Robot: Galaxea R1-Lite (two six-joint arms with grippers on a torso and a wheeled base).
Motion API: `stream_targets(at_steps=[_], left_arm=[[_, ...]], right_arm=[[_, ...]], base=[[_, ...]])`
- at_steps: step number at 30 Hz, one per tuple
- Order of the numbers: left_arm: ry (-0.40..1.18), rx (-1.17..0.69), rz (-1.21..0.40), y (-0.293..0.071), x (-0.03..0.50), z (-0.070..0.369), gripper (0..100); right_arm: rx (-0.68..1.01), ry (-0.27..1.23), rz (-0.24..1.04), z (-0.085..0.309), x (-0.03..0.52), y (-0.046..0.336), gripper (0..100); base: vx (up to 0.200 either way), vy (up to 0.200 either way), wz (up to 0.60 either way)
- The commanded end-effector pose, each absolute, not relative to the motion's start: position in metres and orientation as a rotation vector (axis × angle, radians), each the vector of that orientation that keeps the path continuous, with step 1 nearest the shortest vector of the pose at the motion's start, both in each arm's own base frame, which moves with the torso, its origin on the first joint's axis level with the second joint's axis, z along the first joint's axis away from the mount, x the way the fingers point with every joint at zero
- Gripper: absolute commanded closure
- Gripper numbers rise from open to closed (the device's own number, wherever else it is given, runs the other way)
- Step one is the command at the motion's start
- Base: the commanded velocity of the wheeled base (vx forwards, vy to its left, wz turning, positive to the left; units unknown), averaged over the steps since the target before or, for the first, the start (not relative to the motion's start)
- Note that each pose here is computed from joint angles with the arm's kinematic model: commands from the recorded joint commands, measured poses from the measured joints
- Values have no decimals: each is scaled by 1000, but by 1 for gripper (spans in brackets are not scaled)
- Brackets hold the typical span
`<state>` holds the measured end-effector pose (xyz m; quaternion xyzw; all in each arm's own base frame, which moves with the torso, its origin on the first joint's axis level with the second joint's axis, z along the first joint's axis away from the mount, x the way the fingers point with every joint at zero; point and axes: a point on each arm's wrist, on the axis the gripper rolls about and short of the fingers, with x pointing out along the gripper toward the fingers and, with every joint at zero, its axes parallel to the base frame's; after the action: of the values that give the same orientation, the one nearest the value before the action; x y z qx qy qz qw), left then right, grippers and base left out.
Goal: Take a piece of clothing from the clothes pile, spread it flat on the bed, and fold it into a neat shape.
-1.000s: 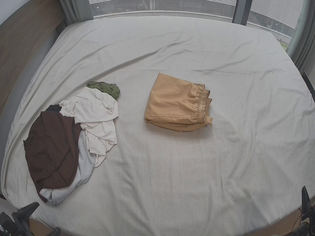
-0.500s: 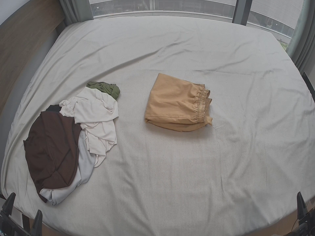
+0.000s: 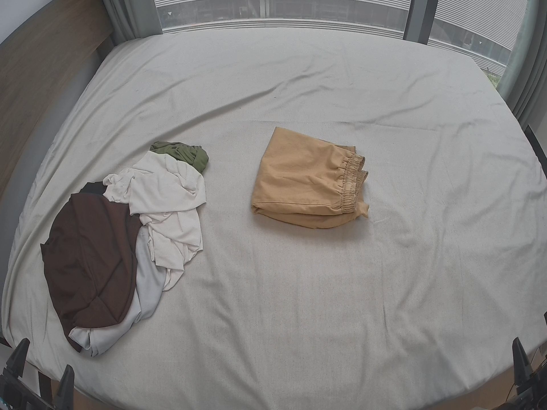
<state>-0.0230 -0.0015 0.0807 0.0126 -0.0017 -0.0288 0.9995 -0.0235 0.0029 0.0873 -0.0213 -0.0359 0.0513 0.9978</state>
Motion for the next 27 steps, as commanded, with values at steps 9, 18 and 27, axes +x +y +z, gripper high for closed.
stream_targets(at_steps=[9, 18, 27], left_arm=[[-2, 25, -57, -1, -23, 76, 0], [-2, 25, -55, -2, -23, 76, 0], [-2, 22, -55, -2, -23, 76, 0]], right_arm=[[49, -11, -6, 80, -22, 0, 0], [-60, -69, 13, 85, -22, 1, 0], [-63, -50, -17, 83, -22, 0, 0]], base=[[0, 0, 0], [0, 0, 0], [0, 0, 0]])
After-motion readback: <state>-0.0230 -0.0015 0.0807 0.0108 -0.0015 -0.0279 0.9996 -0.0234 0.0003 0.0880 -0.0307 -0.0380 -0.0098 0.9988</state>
